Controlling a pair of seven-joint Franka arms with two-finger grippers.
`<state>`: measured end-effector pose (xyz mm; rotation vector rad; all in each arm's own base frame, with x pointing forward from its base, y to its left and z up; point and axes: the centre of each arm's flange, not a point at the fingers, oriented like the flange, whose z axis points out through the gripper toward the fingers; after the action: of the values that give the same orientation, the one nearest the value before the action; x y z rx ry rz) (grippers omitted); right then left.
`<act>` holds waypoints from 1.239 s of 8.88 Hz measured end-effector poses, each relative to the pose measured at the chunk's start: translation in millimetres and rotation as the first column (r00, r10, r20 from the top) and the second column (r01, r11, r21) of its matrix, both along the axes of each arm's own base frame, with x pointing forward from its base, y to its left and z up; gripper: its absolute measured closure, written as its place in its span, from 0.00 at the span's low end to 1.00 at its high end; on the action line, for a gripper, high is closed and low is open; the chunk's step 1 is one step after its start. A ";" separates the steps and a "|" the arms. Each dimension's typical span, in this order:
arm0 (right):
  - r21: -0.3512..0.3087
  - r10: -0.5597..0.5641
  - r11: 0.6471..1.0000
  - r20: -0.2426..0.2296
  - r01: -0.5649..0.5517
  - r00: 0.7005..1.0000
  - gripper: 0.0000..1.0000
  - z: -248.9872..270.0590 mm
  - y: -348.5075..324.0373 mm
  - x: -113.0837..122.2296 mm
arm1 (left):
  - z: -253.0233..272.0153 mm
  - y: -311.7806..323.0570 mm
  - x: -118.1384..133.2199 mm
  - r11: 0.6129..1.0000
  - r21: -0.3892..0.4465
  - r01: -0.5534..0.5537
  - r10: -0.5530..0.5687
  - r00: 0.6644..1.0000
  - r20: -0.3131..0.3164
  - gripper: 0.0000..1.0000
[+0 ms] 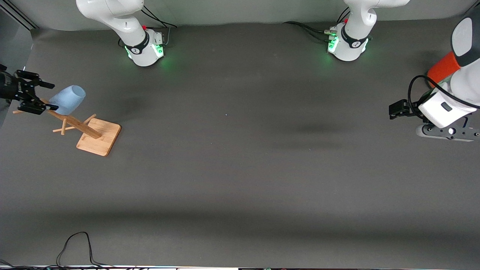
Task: Rotate and upright cup with both arms
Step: 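Grasp the light blue cup beside the wooden mug tree with the right gripper, then lift the blue cup and carry it to the table middle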
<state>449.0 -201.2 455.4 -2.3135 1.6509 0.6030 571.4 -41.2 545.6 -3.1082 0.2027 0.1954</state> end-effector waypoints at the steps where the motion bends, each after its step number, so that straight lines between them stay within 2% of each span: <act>1: 0.015 -0.013 1.000 -0.004 0.013 1.000 0.00 -6.4 2.7 -3.2 | -0.3 0.0 0.0 1.000 0.000 0.000 0.000 1.000 0.000 0.00; 4: 0.037 -0.022 0.999 -0.007 0.022 1.000 0.05 -13.9 7.4 -8.0 | -0.3 0.1 0.0 1.000 0.000 0.000 0.000 1.000 0.000 0.00; 6: 0.042 -0.021 0.999 0.002 0.021 1.000 0.21 -11.5 10.8 -6.5 | -0.3 0.1 0.0 1.000 0.000 0.000 0.000 1.000 0.000 0.00; 9: 0.048 -0.034 0.998 0.000 0.034 0.999 0.21 -10.9 13.4 -5.1 | -0.3 0.1 0.0 1.000 0.000 0.000 0.000 1.000 0.000 0.00; 11: 0.046 -0.062 0.997 -0.017 0.063 0.998 0.21 -6.7 17.0 -4.7 | -0.3 0.1 0.0 1.000 0.000 0.001 -0.001 1.000 0.000 0.00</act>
<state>444.3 -184.2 448.8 -2.2215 1.6912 0.6405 571.3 -41.1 545.3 -3.1077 0.2036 0.1961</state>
